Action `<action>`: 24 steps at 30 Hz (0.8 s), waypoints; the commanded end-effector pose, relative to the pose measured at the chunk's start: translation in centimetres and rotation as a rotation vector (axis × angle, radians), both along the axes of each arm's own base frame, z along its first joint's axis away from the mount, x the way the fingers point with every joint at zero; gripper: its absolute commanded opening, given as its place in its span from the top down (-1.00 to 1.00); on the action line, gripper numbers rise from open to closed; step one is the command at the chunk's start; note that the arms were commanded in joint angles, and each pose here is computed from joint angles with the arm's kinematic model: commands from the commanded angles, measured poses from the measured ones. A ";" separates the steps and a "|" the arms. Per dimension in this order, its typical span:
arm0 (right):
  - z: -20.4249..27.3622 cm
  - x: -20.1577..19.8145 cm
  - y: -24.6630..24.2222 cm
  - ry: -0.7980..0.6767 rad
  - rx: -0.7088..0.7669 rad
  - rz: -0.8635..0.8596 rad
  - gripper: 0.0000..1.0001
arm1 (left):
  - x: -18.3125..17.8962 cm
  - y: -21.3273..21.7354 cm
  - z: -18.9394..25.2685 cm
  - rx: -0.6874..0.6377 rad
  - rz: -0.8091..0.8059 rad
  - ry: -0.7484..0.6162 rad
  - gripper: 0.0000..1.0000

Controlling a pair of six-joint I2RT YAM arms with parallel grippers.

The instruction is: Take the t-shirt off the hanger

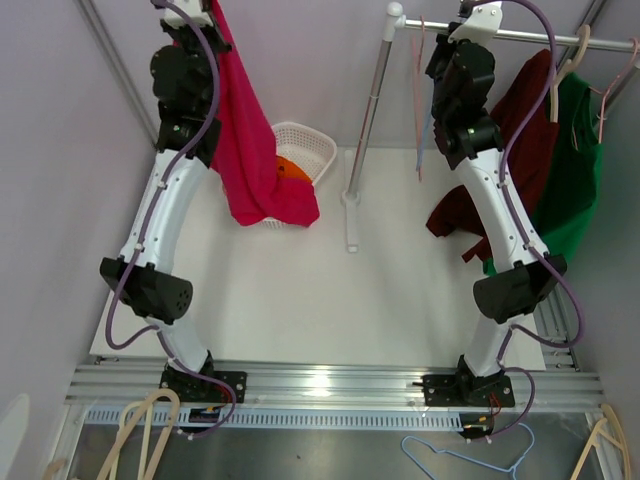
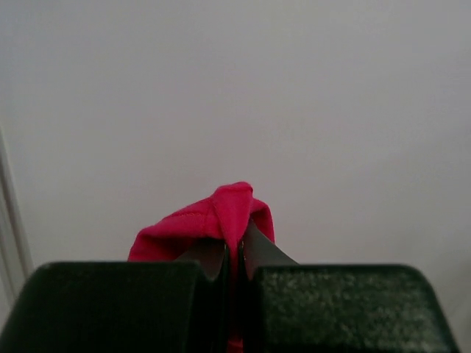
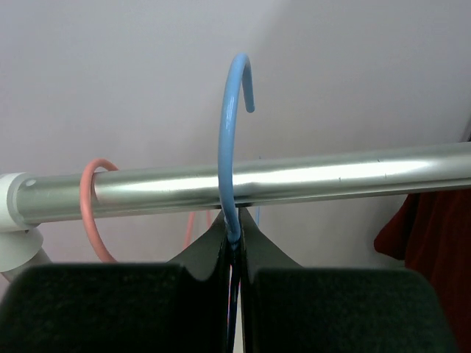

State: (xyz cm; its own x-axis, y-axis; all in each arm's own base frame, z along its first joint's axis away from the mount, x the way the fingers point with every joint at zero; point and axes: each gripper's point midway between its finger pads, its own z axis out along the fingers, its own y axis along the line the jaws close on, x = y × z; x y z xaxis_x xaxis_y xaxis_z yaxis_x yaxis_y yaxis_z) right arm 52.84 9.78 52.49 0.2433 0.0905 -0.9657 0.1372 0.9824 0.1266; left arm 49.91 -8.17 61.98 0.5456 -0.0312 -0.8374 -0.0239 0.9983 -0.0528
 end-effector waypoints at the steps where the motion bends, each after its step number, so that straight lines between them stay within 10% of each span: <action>1: 2.9 -0.7 0.0 -0.087 0.008 0.002 1.00 | 1.2 -0.8 -3.9 -0.078 -0.082 0.066 0.99; 24: -0.8 2.6 2.5 -0.003 -0.029 0.079 1.00 | 3.0 -8.5 -38.6 -0.302 -0.194 0.960 0.99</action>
